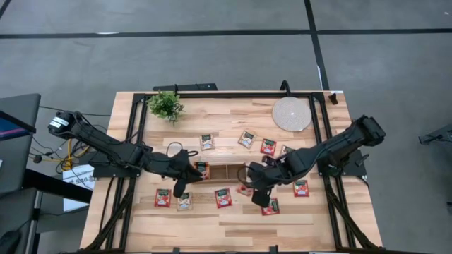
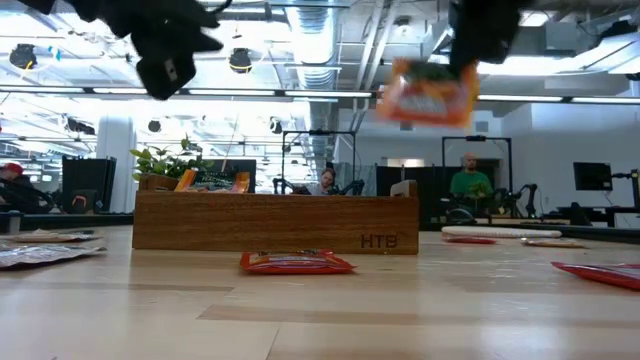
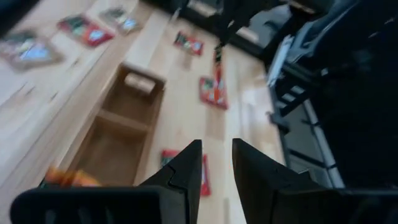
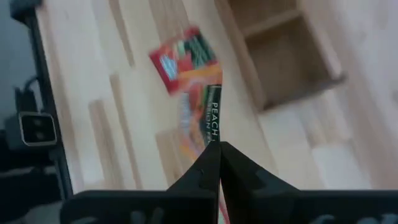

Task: Pick & Place Tea
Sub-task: Put the orange tea bag into the left section of the wooden organizer

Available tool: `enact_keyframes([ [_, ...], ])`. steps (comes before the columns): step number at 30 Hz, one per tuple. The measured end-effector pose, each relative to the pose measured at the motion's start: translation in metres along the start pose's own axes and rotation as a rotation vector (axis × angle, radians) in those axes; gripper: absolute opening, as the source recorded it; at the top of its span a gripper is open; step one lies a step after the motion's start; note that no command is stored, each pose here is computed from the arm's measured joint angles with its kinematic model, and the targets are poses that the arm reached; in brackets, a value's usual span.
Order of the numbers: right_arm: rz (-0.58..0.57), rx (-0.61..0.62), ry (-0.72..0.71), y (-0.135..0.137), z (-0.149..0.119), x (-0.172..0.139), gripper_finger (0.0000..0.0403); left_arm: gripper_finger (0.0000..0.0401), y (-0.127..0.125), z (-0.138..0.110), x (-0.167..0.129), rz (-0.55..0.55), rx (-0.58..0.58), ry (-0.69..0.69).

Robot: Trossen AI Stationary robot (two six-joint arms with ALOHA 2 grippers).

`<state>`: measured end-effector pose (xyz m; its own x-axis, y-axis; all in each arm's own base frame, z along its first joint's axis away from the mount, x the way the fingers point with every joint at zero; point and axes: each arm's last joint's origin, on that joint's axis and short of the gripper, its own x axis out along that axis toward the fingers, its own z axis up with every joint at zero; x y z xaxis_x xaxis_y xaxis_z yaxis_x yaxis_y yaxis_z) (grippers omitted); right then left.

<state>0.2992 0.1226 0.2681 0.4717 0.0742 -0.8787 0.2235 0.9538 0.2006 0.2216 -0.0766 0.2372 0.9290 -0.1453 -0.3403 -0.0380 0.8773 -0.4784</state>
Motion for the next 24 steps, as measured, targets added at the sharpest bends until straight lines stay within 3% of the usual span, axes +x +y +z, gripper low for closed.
enact_keyframes([
  [8,-0.019,-0.106,-0.123,0.017,0.048,-0.017,0.0000,0.0080,-0.010,0.016,-0.002,-0.093,0.097,-0.163],
  [13,-0.039,-0.168,-0.157,0.020,0.079,-0.014,0.0000,0.0080,-0.017,0.028,-0.004,-0.083,0.134,-0.211],
  [18,-0.057,-0.217,-0.164,0.019,0.097,-0.008,0.0000,0.0081,-0.020,0.035,-0.005,-0.055,0.160,-0.230],
  [24,-0.057,-0.239,-0.180,0.018,0.101,-0.012,0.0000,0.0093,-0.019,0.034,-0.004,-0.012,0.168,-0.209],
])
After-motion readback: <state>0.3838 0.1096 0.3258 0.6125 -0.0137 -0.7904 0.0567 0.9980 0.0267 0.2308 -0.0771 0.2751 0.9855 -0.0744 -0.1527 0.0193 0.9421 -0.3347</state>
